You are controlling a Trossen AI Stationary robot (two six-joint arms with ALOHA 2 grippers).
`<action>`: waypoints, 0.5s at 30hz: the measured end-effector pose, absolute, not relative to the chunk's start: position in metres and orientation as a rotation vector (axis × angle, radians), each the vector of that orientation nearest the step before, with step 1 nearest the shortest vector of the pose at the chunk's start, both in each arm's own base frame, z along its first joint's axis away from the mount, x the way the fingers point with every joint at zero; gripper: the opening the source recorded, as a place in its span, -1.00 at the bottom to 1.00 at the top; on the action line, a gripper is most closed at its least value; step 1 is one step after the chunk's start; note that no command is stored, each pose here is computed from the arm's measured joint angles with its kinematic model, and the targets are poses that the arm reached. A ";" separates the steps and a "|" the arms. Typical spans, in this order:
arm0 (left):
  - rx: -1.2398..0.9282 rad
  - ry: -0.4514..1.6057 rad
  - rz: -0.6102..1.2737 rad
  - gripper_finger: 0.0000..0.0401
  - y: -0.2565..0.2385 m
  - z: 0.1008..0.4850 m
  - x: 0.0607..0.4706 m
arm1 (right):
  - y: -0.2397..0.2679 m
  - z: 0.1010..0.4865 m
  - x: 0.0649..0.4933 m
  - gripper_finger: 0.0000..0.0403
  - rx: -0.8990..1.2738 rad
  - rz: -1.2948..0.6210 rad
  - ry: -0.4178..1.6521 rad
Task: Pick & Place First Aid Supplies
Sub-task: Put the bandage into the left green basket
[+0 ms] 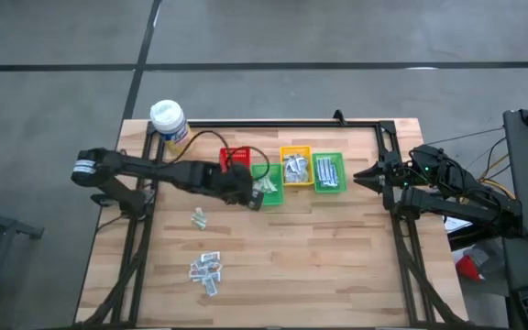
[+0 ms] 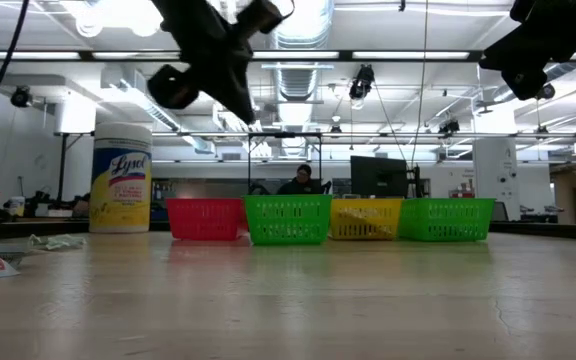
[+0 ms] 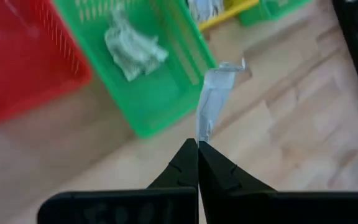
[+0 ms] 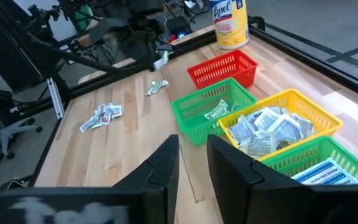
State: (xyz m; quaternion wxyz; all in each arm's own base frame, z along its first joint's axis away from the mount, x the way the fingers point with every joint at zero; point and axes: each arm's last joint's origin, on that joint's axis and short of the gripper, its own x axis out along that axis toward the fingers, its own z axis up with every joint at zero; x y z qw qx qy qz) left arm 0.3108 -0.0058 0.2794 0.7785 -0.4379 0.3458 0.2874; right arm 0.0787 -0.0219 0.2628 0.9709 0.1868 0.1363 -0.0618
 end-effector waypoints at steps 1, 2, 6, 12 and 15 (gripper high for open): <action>-0.935 0.745 0.625 -1.00 -0.001 0.280 0.315 | -0.022 0.263 0.079 -0.59 0.377 -0.125 0.276; -0.921 0.747 0.630 -1.00 0.003 0.279 0.319 | -0.022 0.263 0.079 -0.58 0.377 -0.125 0.275; -0.876 0.748 0.652 -1.00 0.023 0.277 0.338 | -0.022 0.263 0.079 -0.57 0.377 -0.125 0.276; -0.839 0.773 0.698 -1.00 0.052 0.263 0.365 | -0.022 0.263 0.079 -0.60 0.377 -0.125 0.276; -0.860 0.802 0.724 -1.00 0.066 0.250 0.374 | -0.022 0.263 0.079 -0.63 0.377 -0.125 0.276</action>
